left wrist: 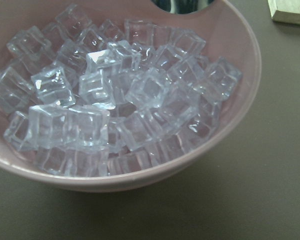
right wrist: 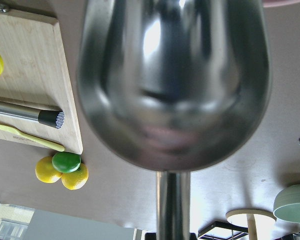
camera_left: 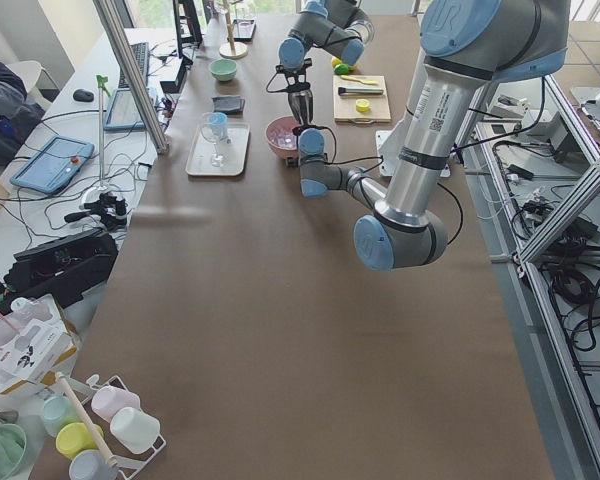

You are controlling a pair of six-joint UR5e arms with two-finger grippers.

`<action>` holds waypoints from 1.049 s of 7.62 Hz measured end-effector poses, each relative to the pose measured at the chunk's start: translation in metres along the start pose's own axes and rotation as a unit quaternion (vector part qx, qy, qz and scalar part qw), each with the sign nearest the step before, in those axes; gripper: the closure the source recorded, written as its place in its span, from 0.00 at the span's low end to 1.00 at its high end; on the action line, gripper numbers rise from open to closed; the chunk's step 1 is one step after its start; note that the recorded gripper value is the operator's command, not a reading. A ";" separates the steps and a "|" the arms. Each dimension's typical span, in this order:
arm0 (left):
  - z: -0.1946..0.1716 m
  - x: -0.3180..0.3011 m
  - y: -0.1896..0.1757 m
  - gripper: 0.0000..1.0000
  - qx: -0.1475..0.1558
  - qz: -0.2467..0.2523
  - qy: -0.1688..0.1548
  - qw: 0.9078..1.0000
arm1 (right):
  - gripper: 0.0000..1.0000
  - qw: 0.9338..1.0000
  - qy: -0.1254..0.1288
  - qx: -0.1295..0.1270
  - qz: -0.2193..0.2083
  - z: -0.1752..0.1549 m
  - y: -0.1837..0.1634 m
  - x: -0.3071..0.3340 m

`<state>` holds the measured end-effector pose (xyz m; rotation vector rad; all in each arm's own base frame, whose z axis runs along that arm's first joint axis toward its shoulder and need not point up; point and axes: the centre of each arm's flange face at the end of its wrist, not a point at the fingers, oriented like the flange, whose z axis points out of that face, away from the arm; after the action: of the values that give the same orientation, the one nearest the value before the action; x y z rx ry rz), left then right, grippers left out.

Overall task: Put ice in cup with scoop
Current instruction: 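Dig the scoop into the ice cubes with the right gripper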

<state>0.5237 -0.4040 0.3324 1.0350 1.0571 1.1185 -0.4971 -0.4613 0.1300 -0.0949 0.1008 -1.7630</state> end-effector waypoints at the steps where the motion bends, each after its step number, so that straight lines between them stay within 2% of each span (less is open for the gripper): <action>1: 0.000 0.000 0.001 0.00 0.000 0.000 0.000 1.000 | 1.00 1.000 -0.001 -0.003 0.006 0.001 -0.001 0.001; 5: -0.001 0.001 0.004 0.00 -0.001 -0.001 0.000 1.000 | 1.00 0.999 0.014 -0.027 0.026 -0.004 0.005 0.010; 8: -0.001 0.001 0.005 0.00 -0.001 0.000 0.000 1.000 | 1.00 0.997 0.005 -0.041 0.064 -0.008 -0.006 0.022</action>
<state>0.5218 -0.4023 0.3369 1.0333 1.0564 1.1193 -0.5085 -0.4811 0.1231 -0.1363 0.1817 -1.6326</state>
